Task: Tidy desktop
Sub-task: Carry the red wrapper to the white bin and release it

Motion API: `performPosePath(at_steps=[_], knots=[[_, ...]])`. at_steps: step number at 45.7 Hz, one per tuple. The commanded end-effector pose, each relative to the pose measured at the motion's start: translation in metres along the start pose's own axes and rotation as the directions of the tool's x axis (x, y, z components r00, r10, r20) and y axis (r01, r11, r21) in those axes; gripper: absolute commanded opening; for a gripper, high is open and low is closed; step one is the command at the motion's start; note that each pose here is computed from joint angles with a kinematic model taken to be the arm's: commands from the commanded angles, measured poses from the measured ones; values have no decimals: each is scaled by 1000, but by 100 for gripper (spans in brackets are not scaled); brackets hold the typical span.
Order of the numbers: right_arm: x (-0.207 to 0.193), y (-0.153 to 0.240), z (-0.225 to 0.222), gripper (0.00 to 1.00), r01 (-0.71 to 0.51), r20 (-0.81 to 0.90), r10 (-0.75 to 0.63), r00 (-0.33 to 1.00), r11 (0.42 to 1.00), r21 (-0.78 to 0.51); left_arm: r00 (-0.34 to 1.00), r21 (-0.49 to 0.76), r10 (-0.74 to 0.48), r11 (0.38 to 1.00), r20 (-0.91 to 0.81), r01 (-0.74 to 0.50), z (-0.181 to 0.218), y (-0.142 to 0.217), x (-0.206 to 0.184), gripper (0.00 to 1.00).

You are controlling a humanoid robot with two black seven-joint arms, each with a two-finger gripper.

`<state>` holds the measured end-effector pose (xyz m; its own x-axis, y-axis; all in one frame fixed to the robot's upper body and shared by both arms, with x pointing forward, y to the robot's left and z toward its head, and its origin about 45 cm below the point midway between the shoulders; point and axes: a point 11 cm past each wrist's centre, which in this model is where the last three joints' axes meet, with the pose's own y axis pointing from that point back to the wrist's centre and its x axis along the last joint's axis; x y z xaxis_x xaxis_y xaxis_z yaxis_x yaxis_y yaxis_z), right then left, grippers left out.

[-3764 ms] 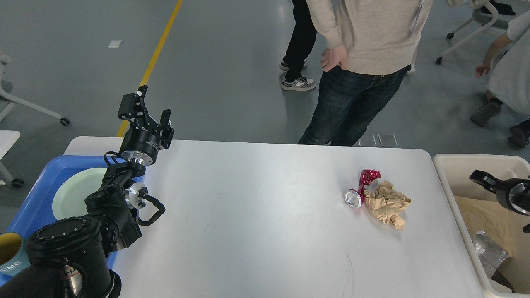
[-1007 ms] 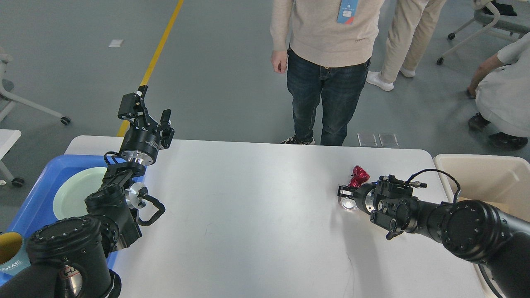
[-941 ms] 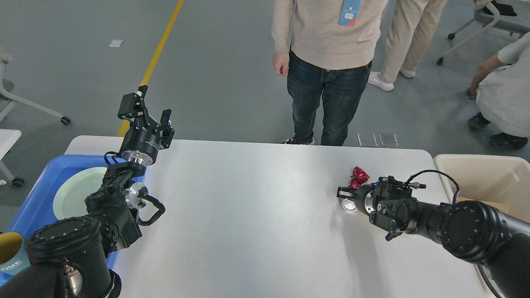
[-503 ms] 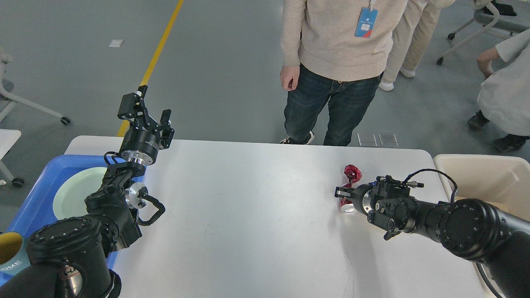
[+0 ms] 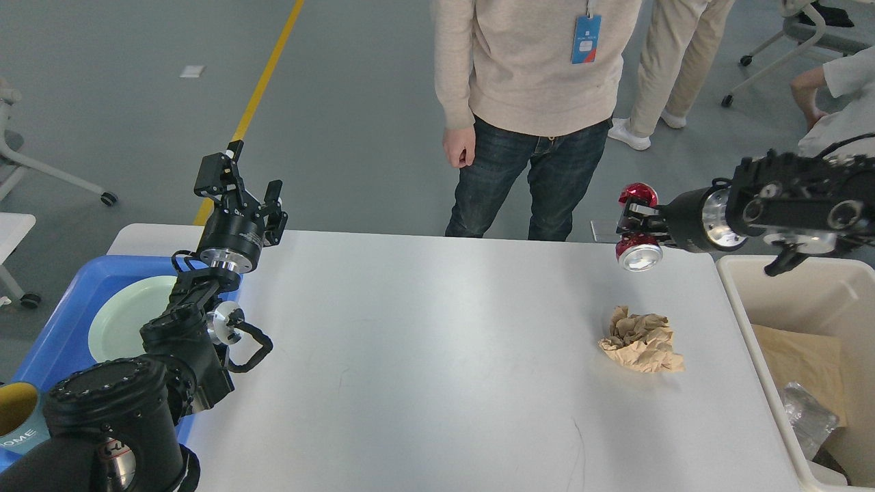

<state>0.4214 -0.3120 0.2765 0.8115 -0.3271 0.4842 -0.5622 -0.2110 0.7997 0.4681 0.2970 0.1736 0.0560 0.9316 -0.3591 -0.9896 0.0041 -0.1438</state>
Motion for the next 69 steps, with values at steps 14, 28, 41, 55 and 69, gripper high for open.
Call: performPosePath(at_steps=[14,28,41,55,69], knots=[[66,72,43,5,-112,83,116,990,992,-58,1000,0,0,1000,1,0,0,0,1,96],[-4,1,242,15,-393,65,472,879,796,-461,1000,0,0,1000,0,0,0,0,0,97],[-90,-11,328,70,-340,50,464,884,713,-613,1000,0,0,1000,0,0,0,0,0,96],[-120,-18,340,100,-294,57,422,905,715,-634,1000,0,0,1000,0,0,0,0,0,97],[-86,-29,309,100,-338,17,425,905,743,-578,1000,0,0,1000,-1,0,0,0,0,97]])
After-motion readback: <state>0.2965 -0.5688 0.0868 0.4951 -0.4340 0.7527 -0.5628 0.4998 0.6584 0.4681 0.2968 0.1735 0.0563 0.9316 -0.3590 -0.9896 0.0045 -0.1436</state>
